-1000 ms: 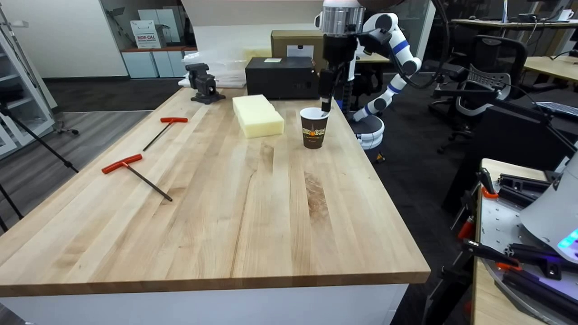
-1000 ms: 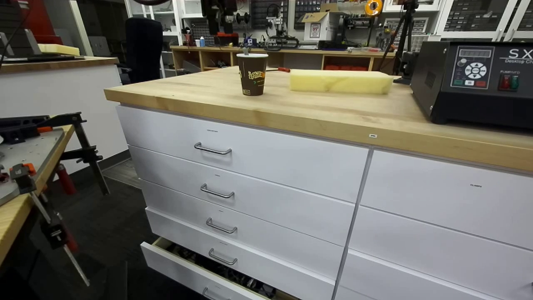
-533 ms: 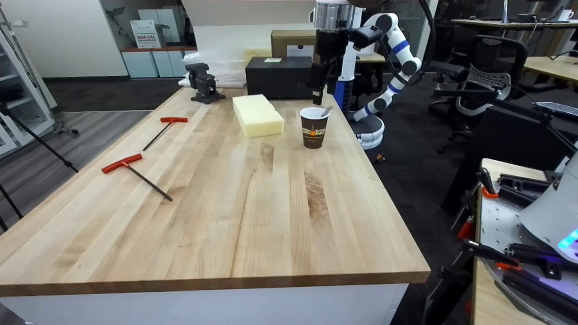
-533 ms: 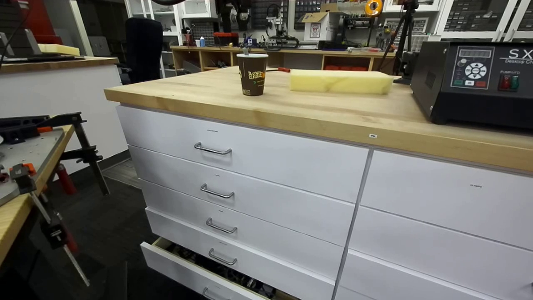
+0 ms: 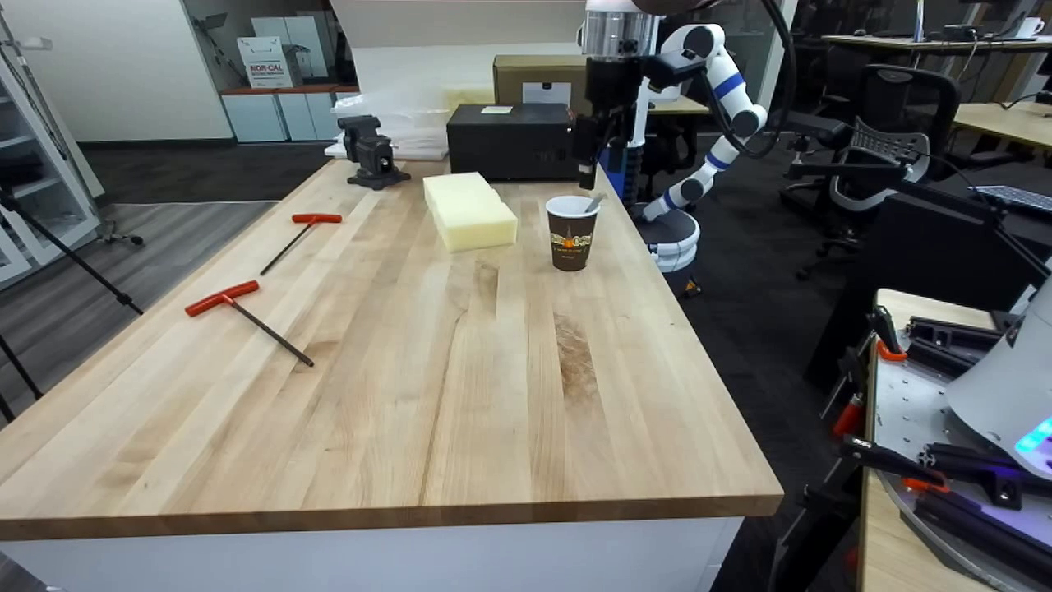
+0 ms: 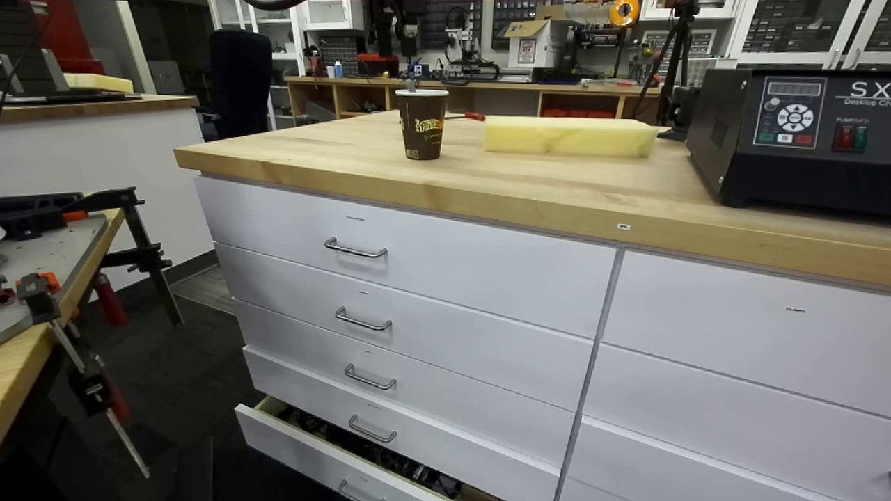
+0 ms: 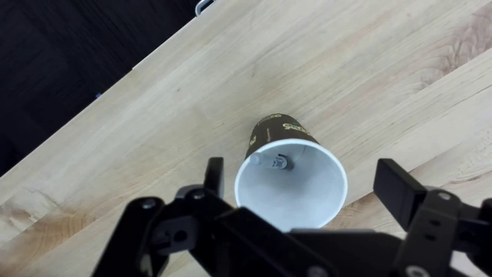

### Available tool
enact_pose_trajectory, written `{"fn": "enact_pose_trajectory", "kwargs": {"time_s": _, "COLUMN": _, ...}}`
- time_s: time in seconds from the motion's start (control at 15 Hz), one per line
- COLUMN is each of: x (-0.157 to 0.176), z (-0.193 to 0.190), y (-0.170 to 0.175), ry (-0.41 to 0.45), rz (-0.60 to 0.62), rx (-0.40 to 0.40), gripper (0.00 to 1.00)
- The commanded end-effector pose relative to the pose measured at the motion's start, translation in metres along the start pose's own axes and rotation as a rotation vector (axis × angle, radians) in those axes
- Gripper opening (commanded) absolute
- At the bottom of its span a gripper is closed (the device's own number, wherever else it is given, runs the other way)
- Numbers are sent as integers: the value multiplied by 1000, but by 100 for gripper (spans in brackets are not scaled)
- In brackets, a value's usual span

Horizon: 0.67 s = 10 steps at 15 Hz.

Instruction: Pick the marker from the cup and put it on the table

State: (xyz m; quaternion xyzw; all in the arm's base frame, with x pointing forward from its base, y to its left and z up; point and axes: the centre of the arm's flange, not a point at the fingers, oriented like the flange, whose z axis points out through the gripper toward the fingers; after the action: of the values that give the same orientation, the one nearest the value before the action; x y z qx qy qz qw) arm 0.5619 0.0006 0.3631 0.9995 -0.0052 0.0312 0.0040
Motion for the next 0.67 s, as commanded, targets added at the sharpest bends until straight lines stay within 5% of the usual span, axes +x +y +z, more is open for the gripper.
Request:
{"fn": "enact_pose_trajectory", "kwargs": {"time_s": 0.0, "x": -3, "z": 10, "y": -1, "ry": -32, "rz": 34, "rx": 25, "gripper": 90}}
{"fn": "enact_pose_trajectory", "kwargs": {"time_s": 0.07, "x": -3, "z": 14, "y": -2, "ry": -38, "rz": 35, "rx": 29, "gripper": 67}}
{"fn": "enact_pose_trajectory", "kwargs": {"time_s": 0.47, "x": 2, "z": 23, "y": -2, "ry": -56, "rz": 36, "rx": 22, "gripper": 43}}
{"fn": "enact_pose_trajectory", "kwargs": {"time_s": 0.6, "x": 3, "z": 23, "y": -1, "ry": -54, "rz": 36, "rx": 19, "gripper": 74}}
